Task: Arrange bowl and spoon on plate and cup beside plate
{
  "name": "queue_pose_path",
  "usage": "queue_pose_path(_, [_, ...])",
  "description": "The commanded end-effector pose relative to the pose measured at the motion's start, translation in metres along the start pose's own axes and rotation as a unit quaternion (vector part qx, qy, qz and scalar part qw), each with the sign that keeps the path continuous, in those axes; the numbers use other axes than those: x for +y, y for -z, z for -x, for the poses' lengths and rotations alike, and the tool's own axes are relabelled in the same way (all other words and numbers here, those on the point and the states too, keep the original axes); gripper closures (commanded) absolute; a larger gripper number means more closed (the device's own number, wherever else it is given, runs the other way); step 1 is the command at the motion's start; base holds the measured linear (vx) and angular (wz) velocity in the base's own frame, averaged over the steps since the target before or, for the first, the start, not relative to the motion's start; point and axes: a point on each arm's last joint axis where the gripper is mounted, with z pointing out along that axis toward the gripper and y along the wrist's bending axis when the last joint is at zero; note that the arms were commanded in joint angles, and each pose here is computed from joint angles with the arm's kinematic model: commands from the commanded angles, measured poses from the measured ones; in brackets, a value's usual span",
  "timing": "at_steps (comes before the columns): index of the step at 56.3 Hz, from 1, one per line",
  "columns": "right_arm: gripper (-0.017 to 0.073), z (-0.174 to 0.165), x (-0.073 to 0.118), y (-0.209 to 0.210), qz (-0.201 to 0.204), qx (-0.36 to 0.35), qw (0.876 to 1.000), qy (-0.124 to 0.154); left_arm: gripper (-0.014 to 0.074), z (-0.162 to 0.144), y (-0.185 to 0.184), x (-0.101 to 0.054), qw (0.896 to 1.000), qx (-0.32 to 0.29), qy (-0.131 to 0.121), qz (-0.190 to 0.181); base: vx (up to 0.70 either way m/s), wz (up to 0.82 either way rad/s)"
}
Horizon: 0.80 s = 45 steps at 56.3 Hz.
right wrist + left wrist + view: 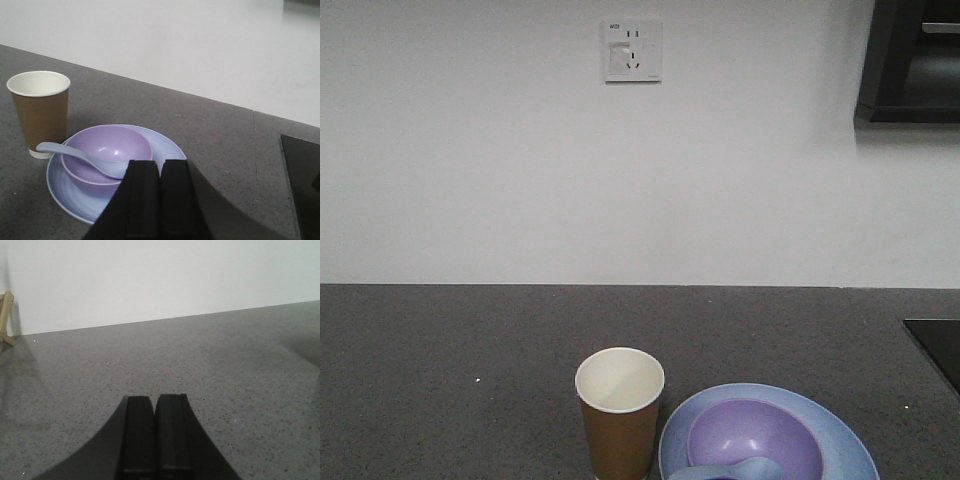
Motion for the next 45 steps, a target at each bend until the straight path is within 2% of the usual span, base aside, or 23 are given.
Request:
queue_pose_path(1, [0.0568, 0.015, -0.003, 0.002, -0.012, -0.046, 0.999, 0.005, 0.0600, 0.016, 0.003, 0.000, 0.998, -0.059, -0.001, -0.002, 0.00, 0.00])
queue_pose_path(17, [0.0568, 0.015, -0.003, 0.002, -0.012, -0.046, 0.999, 0.006, 0.0600, 0.016, 0.003, 0.000, 0.998, -0.059, -0.001, -0.002, 0.00, 0.00])
queue_pose_path(24, [0.0568, 0.013, -0.005, 0.001, -0.023, -0.043, 0.999, 0.022, 0.0600, 0.016, 0.003, 0.000, 0.998, -0.059, -0.001, -0.002, 0.00, 0.00])
queue_pose_path(26, [0.0568, 0.009, -0.005, 0.000, -0.027, -0.043, 0.999, 0.019, 0.0600, 0.016, 0.003, 0.000, 0.998, -0.059, -0.001, -0.002, 0.00, 0.00])
queue_pose_path(28, [0.0568, 0.004, -0.005, -0.001, -0.032, -0.044, 0.998, 0.013, 0.0600, 0.016, 0.003, 0.000, 0.998, -0.059, -0.001, -0.002, 0.00, 0.00])
queue_pose_path(33, [0.0568, -0.019, -0.005, -0.007, -0.050, -0.053, 0.997, -0.023, 0.0600, 0.016, 0.003, 0.000, 0.998, -0.058, -0.001, -0.002, 0.00, 0.00])
queue_pose_path(40, [0.0568, -0.063, -0.004, -0.014, -0.083, -0.075, 0.993, -0.037, 0.0600, 0.016, 0.003, 0.000, 0.998, -0.058, -0.001, -0.002, 0.00, 0.00])
queue_pose_path(45, [0.0568, -0.093, -0.002, -0.017, -0.103, -0.080, 0.990, -0.059, 0.0600, 0.016, 0.003, 0.000, 0.998, -0.058, -0.001, -0.002, 0.00, 0.00])
